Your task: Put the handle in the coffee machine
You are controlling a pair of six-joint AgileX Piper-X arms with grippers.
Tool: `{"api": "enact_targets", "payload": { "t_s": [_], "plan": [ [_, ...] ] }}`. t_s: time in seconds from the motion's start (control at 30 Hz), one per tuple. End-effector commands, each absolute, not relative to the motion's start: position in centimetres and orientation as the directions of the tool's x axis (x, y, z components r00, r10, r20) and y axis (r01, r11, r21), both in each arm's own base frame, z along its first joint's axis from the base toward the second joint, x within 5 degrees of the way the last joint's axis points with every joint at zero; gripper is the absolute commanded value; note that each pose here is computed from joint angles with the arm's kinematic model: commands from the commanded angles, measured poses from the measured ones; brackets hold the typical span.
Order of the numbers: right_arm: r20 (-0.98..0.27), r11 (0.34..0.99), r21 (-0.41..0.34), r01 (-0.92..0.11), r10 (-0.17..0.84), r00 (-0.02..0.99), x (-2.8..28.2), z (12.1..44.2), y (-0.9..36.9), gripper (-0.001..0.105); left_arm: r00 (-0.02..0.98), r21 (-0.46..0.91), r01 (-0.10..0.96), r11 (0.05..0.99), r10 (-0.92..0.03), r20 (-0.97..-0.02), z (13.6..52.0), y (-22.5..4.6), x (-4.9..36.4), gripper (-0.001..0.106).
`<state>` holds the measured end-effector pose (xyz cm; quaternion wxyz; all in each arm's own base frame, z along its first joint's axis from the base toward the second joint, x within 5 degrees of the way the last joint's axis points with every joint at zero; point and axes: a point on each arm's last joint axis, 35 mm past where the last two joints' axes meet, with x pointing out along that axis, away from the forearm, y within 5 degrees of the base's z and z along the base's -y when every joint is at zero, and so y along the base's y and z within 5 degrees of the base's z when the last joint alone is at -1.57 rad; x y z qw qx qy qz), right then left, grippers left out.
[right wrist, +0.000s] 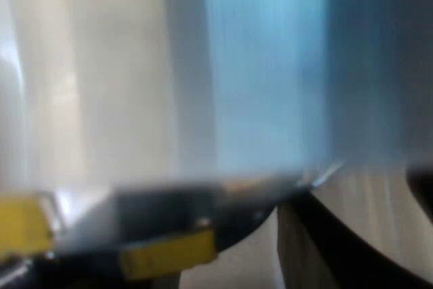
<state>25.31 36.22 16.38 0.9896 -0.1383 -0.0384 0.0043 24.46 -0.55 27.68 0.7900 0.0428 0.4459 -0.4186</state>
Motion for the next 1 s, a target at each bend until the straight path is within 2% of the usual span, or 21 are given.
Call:
{"api": "enact_targets", "payload": {
  "t_s": [0.03, 0.1, 0.17, 0.23, 0.33, 0.5, 0.6, 0.77, 0.83, 1.0],
  "plan": [
    [0.106, 0.985, -0.175, -0.004, 0.023, 0.994, 25.1, 19.8, 36.5, 0.038, 0.26, -0.322, 0.692, 0.647, -0.638, -0.724, 27.8, -0.7, 24.4, 0.001],
    [0.071, 0.981, -0.188, -0.042, 0.056, 0.996, 25.2, 19.7, 36.6, 0.038, 0.262, -0.319, 0.693, 0.647, -0.638, -0.724, 27.8, -0.7, 24.5, 0.001],
    [0.011, 0.972, -0.191, -0.135, 0.14, 0.99, 25.1, 19.5, 36.8, 0.038, 0.259, -0.324, 0.694, 0.643, -0.642, -0.721, 27.8, -0.8, 24.4, 0.001],
    [-0.053, 0.963, -0.197, -0.185, 0.178, 0.983, 25.0, 19.2, 36.8, 0.038, 0.255, -0.322, 0.695, 0.643, -0.638, -0.726, 27.8, -1.0, 24.4, 0.001],
    [-0.132, 0.963, -0.189, -0.193, 0.17, 0.977, 24.6, 19.2, 36.5, 0.038, 0.243, -0.318, 0.701, 0.638, -0.633, -0.735, 27.8, -1.6, 24.4, 0.001],
    [-0.199, 0.945, -0.26, -0.198, 0.149, 0.969, 24.3, 19.2, 36.0, 0.038, 0.209, -0.334, 0.712, 0.618, -0.64, -0.739, 27.2, -2.3, 24.1, 0.001],
    [-0.248, 0.927, -0.29, -0.237, 0.167, 0.954, 24.1, 19.4, 35.7, 0.038, 0.202, -0.339, 0.705, 0.622, -0.635, -0.745, 26.7, -2.3, 23.7, 0.0],
    [-0.336, 0.887, -0.325, -0.327, 0.215, 0.917, 23.5, 19.9, 35.2, 0.038, 0.252, -0.309, 0.708, 0.635, -0.636, -0.73, 26.8, -2.3, 22.7, 0.0],
    [-0.368, 0.885, -0.314, -0.345, 0.221, 0.903, 23.3, 19.9, 34.9, 0.038, 0.257, -0.307, 0.71, 0.634, -0.639, -0.725, 26.8, -2.3, 22.7, 0.0],
    [-0.461, 0.876, -0.325, -0.357, 0.183, 0.868, 22.6, 19.8, 33.9, 0.038, 0.262, -0.332, 0.699, 0.634, -0.659, -0.705, 26.9, -2.4, 22.9, 0.0]
  ]
}}
